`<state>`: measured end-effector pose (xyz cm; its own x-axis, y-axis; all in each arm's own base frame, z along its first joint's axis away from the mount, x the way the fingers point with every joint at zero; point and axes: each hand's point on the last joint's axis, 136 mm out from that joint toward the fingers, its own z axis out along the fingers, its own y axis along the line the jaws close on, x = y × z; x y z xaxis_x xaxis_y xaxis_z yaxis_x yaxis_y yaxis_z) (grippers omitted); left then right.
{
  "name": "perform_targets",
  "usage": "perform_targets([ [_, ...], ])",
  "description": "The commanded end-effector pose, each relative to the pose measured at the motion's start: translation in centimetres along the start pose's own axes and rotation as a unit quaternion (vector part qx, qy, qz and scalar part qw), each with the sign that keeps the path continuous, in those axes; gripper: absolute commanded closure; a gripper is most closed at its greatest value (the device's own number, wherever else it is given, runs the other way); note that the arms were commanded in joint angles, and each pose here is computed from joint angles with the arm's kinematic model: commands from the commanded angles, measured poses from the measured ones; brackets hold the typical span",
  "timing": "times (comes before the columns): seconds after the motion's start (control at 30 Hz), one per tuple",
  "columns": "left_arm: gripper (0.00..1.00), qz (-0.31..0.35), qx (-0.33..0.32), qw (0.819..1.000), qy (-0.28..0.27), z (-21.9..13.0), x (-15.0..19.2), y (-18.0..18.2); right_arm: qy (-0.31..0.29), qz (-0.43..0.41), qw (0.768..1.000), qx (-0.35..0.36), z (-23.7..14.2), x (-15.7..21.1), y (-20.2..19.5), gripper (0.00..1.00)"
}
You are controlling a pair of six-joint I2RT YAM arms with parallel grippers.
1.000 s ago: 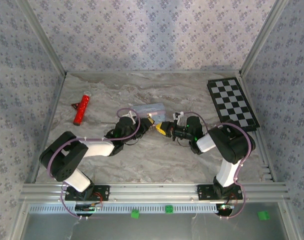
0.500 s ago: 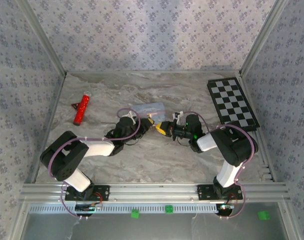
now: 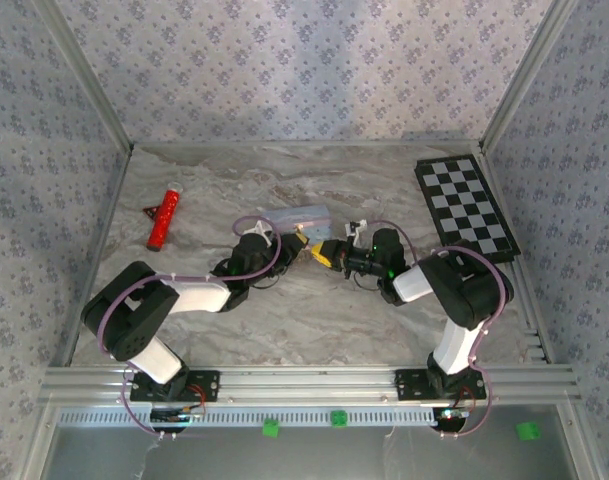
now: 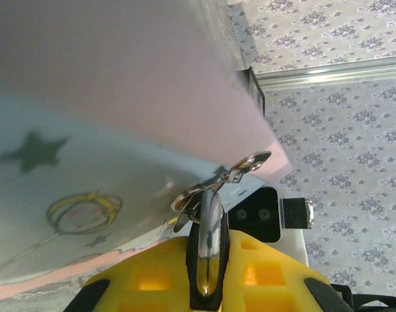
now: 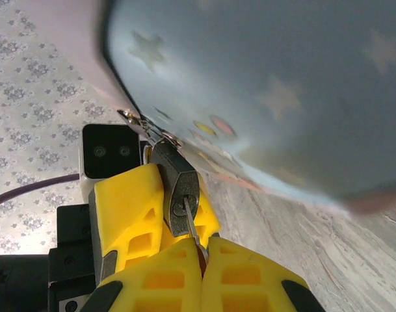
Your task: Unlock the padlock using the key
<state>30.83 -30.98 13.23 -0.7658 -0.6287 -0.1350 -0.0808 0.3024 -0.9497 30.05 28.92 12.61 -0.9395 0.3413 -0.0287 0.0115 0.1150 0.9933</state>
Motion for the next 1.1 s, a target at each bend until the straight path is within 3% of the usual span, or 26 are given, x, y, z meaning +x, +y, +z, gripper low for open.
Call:
perform_targets([
  [0.0, 0.98, 0.026, 0.088, 0.968, 0.235, -2.0, 11.6, -5.4, -0.009, -0.102, 0.990, -0.098, 0.9, -1.2, 6.5, 1.00],
  [0.3, 0.98, 0.029, 0.079, 0.966, 0.245, -1.6, 12.3, -4.8, -0.016, -0.065, 0.994, -0.088, -0.5, -3.6, 5.4, 1.00],
  [0.57, 0.98, 0.030, 0.068, 0.966, 0.247, -1.2, 12.5, -4.1, 0.020, -0.093, 0.993, -0.071, 1.5, -0.6, 6.5, 1.00],
  [0.73, 0.98, 0.032, 0.060, 0.967, 0.247, -1.3, 12.5, -3.5, -0.013, -0.078, 0.994, -0.074, -0.8, -3.3, 6.0, 1.00],
  [1.07, 0.98, 0.032, 0.028, 0.964, 0.262, -1.7, 13.2, -1.0, -0.017, -0.097, 0.994, -0.057, -2.0, -4.0, 7.0, 1.00],
])
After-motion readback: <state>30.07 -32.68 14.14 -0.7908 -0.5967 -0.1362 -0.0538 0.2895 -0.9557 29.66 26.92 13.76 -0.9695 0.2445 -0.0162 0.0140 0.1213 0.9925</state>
